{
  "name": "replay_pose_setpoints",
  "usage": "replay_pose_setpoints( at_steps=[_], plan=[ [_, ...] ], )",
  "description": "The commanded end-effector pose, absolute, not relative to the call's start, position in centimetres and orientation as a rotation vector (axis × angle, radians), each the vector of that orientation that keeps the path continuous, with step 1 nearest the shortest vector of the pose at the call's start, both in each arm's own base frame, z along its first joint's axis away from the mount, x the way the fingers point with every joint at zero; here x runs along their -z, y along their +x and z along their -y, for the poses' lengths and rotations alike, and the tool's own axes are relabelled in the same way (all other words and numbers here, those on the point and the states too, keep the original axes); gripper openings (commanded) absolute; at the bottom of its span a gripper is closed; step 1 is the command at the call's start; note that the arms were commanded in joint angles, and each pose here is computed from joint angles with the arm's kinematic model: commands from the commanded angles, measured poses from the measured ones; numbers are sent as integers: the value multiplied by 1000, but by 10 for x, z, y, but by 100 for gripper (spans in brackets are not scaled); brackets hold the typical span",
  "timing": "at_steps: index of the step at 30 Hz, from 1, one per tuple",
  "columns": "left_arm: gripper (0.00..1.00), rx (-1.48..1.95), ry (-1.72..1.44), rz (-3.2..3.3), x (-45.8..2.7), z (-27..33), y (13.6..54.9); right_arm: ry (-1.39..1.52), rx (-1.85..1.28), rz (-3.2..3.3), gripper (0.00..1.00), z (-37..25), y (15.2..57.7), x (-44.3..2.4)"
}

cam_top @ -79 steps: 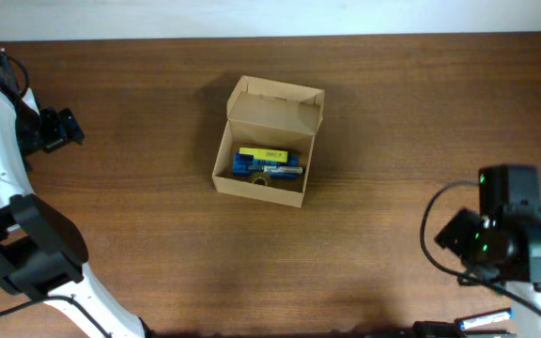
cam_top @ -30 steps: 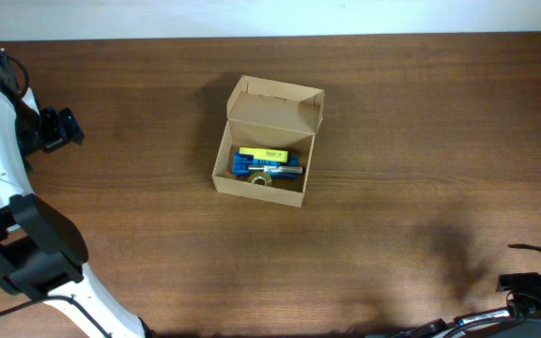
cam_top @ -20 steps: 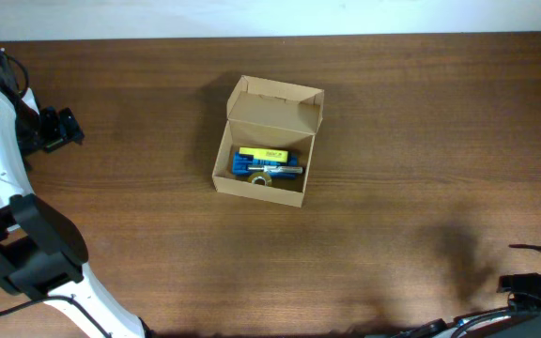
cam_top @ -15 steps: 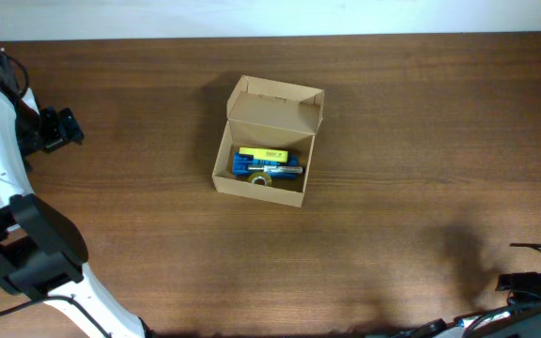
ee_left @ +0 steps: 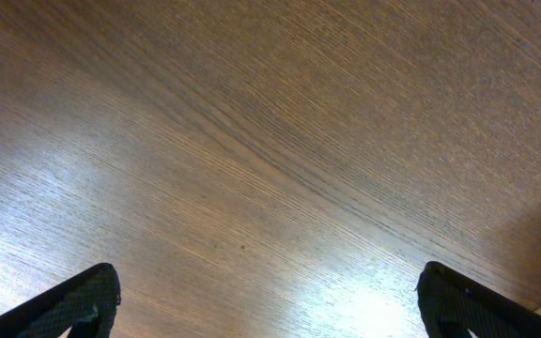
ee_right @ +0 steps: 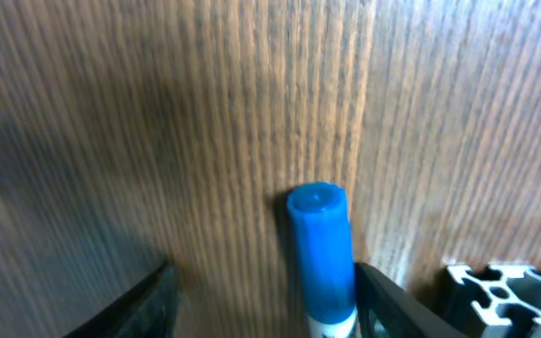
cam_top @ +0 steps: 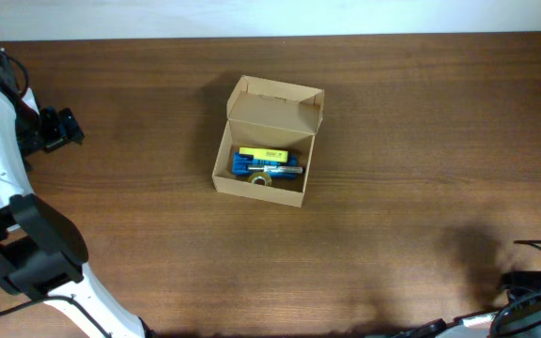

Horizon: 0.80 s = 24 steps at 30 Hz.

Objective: Pack container
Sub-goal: 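Move the right gripper to the blue marker at lower right and grasp it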

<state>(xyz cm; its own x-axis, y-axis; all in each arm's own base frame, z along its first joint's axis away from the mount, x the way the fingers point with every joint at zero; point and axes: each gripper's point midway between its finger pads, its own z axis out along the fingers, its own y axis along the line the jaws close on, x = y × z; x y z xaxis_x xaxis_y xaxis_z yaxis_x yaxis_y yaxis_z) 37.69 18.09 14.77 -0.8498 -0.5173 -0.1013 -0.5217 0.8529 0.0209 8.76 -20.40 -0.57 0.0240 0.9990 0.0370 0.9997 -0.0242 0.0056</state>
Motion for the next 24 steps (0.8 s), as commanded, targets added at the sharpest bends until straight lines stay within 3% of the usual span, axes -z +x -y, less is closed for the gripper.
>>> replay_pose_setpoints(
  at_steps=[1,2,7,19,24],
  plan=[
    [100,-59,-810,-2934,-149,-182,375,-2241,44,2157,51,205,86,13],
    [100,-59,-810,-2934,-149,-182,375,-2244,42,2160,47,206,87,13],
    [100,-59,-810,-2934,-149,-182,375,-2177,36,2258,46,208,97,15],
    [100,-59,-810,-2934,-149,-182,375,-1907,15,2634,47,195,172,16],
    [100,-59,-810,-2934,-149,-182,375,-1894,32,2632,50,189,177,19]
  ],
)
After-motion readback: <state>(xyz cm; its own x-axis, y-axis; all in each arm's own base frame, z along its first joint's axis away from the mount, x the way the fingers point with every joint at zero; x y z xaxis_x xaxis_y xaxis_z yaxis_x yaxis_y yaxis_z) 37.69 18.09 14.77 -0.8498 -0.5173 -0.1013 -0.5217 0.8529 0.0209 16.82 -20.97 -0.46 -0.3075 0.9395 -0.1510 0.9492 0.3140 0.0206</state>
